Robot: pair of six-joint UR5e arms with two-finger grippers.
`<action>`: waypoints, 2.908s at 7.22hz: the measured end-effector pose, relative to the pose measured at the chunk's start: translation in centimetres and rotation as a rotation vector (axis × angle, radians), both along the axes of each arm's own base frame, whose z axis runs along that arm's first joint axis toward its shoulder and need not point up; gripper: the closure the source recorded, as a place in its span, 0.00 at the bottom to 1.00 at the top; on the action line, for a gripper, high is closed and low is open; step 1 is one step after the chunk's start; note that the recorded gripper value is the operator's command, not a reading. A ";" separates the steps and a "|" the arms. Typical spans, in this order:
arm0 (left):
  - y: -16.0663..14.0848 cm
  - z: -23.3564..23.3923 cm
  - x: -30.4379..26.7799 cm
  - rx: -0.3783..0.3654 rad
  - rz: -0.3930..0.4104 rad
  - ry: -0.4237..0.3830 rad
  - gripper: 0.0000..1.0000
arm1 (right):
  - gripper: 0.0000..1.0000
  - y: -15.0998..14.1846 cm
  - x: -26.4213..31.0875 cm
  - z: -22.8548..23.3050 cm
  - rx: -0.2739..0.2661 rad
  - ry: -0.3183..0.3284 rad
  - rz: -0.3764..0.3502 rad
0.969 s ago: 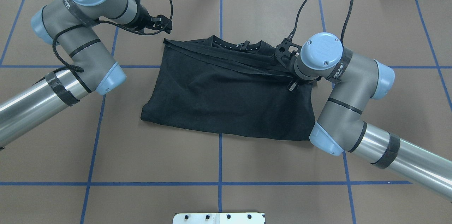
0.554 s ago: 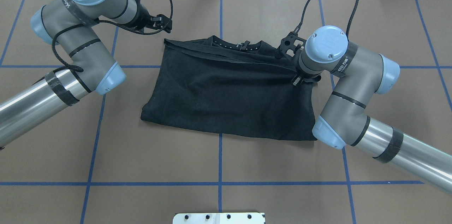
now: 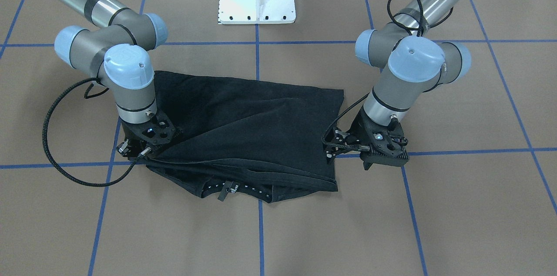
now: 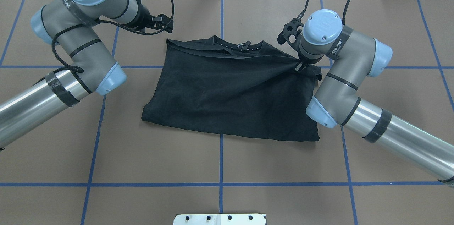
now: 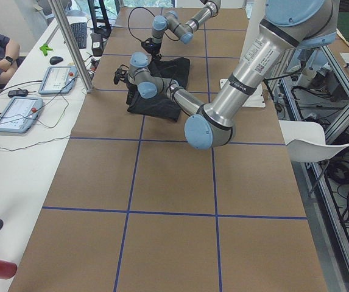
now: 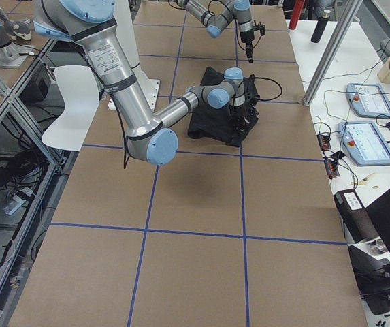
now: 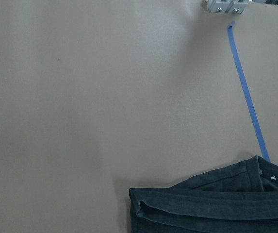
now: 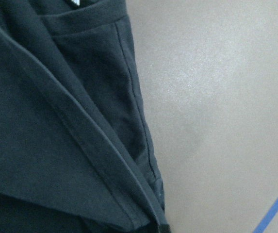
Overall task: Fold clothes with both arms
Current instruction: 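Lift the right gripper away while the left gripper moves to the shirt's side, then grasp the shirt's side edge nearest the left gripper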
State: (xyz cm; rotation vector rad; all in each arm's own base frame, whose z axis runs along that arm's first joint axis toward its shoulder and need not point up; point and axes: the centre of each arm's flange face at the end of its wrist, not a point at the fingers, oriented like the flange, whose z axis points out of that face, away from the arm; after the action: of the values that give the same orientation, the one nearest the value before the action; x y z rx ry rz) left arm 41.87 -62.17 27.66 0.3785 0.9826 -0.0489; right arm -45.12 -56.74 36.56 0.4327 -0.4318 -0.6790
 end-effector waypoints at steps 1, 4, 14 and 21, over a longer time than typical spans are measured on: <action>0.0 0.0 0.0 0.000 0.000 0.000 0.00 | 0.42 -1.1 -0.5 0.1 -0.009 0.011 0.007; 0.0 -0.1 0.0 0.000 0.000 0.000 0.00 | 0.01 -3.8 0.6 0.0 -0.034 0.012 0.038; 19.4 4.8 3.1 -0.058 0.212 0.063 0.00 | 0.01 -3.3 14.9 -0.1 -0.254 -0.264 0.087; 21.4 8.3 4.5 -0.017 0.287 -0.005 0.45 | 0.01 -2.5 15.2 0.1 -0.253 -0.265 0.086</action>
State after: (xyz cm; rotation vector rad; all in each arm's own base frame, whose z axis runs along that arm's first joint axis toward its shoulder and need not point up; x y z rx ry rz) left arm 46.32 -40.82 35.96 0.2194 1.0223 0.2032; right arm -29.95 -59.24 36.71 0.2990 -0.7368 -0.4770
